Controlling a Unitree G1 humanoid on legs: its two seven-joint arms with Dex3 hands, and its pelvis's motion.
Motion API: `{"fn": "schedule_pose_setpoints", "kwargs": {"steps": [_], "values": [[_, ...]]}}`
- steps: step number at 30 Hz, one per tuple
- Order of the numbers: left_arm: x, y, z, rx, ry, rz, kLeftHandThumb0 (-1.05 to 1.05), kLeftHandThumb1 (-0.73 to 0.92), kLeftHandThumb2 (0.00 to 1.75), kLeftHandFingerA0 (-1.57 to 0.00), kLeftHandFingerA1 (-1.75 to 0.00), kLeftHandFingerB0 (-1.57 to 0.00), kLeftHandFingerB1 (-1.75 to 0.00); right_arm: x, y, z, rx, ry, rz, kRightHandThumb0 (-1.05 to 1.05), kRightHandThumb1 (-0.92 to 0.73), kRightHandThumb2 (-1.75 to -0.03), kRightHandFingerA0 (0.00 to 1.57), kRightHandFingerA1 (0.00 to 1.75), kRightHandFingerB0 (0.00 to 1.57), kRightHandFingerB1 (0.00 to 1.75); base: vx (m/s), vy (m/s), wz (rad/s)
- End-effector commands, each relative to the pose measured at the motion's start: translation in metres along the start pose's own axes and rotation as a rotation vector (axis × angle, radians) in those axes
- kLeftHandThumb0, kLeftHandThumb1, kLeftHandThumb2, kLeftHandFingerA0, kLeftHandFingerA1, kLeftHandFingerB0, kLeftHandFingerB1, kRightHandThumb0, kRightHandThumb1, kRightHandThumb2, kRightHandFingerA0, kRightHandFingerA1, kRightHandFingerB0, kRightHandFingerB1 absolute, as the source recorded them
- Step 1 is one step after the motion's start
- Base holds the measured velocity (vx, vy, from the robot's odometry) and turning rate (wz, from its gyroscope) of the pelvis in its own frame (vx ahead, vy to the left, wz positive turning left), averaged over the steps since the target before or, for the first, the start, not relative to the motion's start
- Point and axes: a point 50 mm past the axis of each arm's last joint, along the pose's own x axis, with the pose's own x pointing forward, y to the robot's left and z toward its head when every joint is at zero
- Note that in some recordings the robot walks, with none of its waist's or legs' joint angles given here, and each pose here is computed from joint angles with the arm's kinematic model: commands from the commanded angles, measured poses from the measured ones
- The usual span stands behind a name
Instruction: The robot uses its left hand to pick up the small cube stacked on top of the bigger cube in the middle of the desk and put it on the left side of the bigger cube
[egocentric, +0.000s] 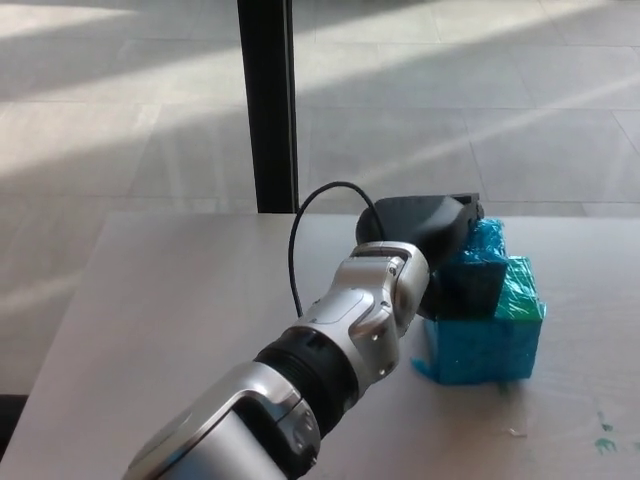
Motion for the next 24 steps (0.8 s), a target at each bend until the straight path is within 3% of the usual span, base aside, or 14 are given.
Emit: {"fn": "schedule_pose_setpoints", "kwargs": {"steps": [1,8,10,11,15,16,17,18,19,22,23,24], "values": [[-0.009,-0.028,-0.006,-0.278,0.023,0.094,-0.40,0.72,0.66,-0.79,-1.54,-0.61,-0.61,-0.002,-0.002,-0.003,-0.018,0.006,-0.011,-0.38,-0.69,-0.60,0.58,0.55,0.42,0.35,0.00,0.000,0.00],[-0.013,-0.040,-0.008,-0.283,0.048,0.124,-0.43,0.73,0.67,-0.83,-1.55,-0.67,-0.69,-0.001,0.000,-0.002,-0.026,0.004,-0.011,-0.37,-0.69,-0.61,0.58,0.54,0.41,0.34,0.00,0.000,0.00],[-0.015,-0.044,-0.009,-0.274,0.052,0.137,-0.22,0.72,0.68,-0.87,-1.54,-0.65,-0.59,-0.001,-0.001,-0.001,-0.014,-0.004,-0.008,-0.36,-0.69,-0.60,0.57,0.56,0.41,0.35,0.00,0.000,0.00],[-0.015,-0.044,-0.009,-0.266,0.051,0.138,-0.15,0.64,0.73,-0.90,-1.32,-0.75,-0.66,-0.001,-0.001,-0.001,-0.009,-0.005,-0.008,-0.38,-0.69,-0.61,0.56,0.56,0.42,0.35,0.00,0.000,0.00],[-0.012,-0.041,-0.009,-0.235,0.045,0.114,-0.19,0.60,0.65,-0.92,-1.17,-0.86,-0.75,0.000,-0.002,-0.001,0.002,-0.001,-0.013,-0.36,-0.70,-0.60,0.58,0.55,0.43,0.35,0.00,0.000,0.00],[-0.013,-0.042,-0.009,-0.222,0.042,0.115,-0.19,0.60,0.62,-0.90,-1.31,-0.86,-0.75,0.000,-0.001,-0.001,0.002,-0.001,-0.012,-0.36,-0.69,-0.61,0.59,0.56,0.42,0.35,0.00,0.000,0.00],[-0.012,-0.042,-0.009,-0.216,0.045,0.099,-0.23,0.70,0.69,-0.81,-1.63,-0.80,-1.05,0.000,-0.002,0.000,-0.003,-0.004,-0.012,-0.34,-0.70,-0.61,0.59,0.55,0.42,0.34,0.00,0.000,0.00],[-0.011,-0.042,-0.009,-0.206,0.048,0.067,-0.16,0.65,0.79,-0.96,-1.68,-0.81,-1.26,0.000,-0.003,0.001,-0.009,-0.003,-0.017,-0.34,-0.71,-0.62,0.60,0.54,0.43,0.34,0.00,0.000,0.00],[-0.011,-0.042,-0.010,-0.202,0.044,0.052,-0.20,0.66,0.87,-0.82,-1.75,-0.76,-1.39,0.001,-0.002,0.001,-0.005,0.005,-0.024,-0.33,-0.69,-0.61,0.61,0.57,0.44,0.35,0.00,0.000,0.00],[-0.010,-0.042,-0.010,-0.191,0.034,0.023,-0.20,0.66,0.88,-0.82,-1.75,-0.75,-1.49,0.000,-0.003,0.000,-0.026,0.005,-0.020,-0.35,-0.70,-0.62,0.59,0.55,0.43,0.35,0.00,0.000,0.00],[-0.010,-0.043,-0.013,-0.200,0.026,0.019,-0.18,0.59,0.99,-0.83,-1.75,-0.77,-1.55,-0.001,-0.003,0.001,-0.027,0.001,-0.020,-0.34,-0.71,-0.62,0.57,0.55,0.44,0.35,0.00,0.000,0.00],[-0.010,-0.042,-0.014,-0.197,0.025,0.016,-0.19,0.62,0.96,-0.82,-1.75,-0.75,-1.53,-0.001,-0.003,0.001,-0.025,0.003,-0.017,-0.33,-0.71,-0.61,0.58,0.53,0.44,0.35,0.00,0.000,0.00]]}}
